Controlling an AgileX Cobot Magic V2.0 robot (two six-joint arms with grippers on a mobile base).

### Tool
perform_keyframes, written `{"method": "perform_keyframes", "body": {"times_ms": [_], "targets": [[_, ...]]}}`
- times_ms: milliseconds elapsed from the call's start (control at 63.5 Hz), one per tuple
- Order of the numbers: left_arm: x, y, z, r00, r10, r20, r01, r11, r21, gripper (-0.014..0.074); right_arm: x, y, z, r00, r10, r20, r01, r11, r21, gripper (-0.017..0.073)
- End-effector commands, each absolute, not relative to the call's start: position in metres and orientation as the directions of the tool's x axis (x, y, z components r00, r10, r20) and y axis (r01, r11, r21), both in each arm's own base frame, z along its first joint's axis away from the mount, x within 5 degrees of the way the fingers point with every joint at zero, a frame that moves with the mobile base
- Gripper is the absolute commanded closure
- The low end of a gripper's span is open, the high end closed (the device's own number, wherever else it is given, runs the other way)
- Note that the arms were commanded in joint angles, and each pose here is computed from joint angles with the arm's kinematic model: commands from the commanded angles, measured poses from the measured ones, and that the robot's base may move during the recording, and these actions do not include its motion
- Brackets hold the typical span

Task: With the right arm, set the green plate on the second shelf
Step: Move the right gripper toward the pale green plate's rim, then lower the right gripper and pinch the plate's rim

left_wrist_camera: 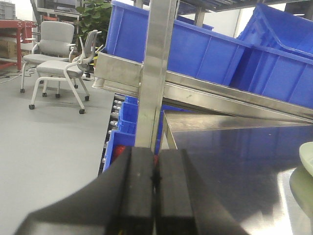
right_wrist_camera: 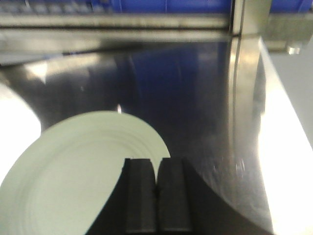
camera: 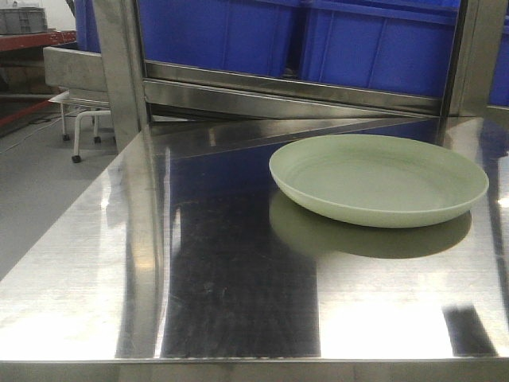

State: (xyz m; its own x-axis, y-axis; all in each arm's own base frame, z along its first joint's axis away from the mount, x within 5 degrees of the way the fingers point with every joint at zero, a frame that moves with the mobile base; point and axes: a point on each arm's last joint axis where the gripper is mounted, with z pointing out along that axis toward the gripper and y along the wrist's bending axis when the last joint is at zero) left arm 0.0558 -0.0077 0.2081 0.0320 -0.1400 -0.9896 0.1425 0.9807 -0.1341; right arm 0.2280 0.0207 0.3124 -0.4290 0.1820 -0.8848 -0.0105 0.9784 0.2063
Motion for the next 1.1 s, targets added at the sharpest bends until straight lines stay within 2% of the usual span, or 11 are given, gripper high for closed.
{"method": "perform_keyframes", "body": {"times_ms": [0,157,252,551,692,897,1086], "targets": [[0.056,-0.008,0.203,0.093,-0.160,-0.983,0.153,0.978,-0.144,0.0463,0.251,0.023,0.338,-0.401,0.169,-0.901,-0.025,0.980,0.195,0.0490],[0.056,-0.008,0.203,0.093,-0.160,-0.983,0.153,0.978,-0.144,0.0463,0.286,0.027,0.351,-0.499,0.155,-0.853,-0.023,0.981,0.192,0.0380],[0.056,-0.008,0.203,0.093,-0.160,-0.983,0.153,0.978,-0.144,0.0463,0.306,0.030,0.343,-0.595,0.141,-0.791,-0.015,0.982,0.187,0.0333],[0.056,-0.008,0.203,0.093,-0.160,-0.983,0.153,0.978,-0.144,0.0463,0.348,0.035,0.299,-0.744,0.105,-0.660,-0.004,0.987,0.161,0.0329],[0.056,-0.008,0.203,0.093,-0.160,-0.983,0.153,0.978,-0.144,0.0463,0.356,0.037,0.277,-0.800,0.094,-0.592,-0.006,0.986,0.164,0.0269],[0.056,-0.008,0.203,0.093,-0.160,-0.983,0.153,0.978,-0.144,0.0463,0.364,0.038,0.264,-0.813,0.096,-0.575,0.001,0.987,0.163,0.0248],[0.056,-0.008,0.203,0.093,-0.160,-0.983,0.153,0.978,-0.144,0.0463,0.369,0.035,0.268,-0.768,0.088,-0.634,-0.006,0.989,0.145,0.0248]]}}
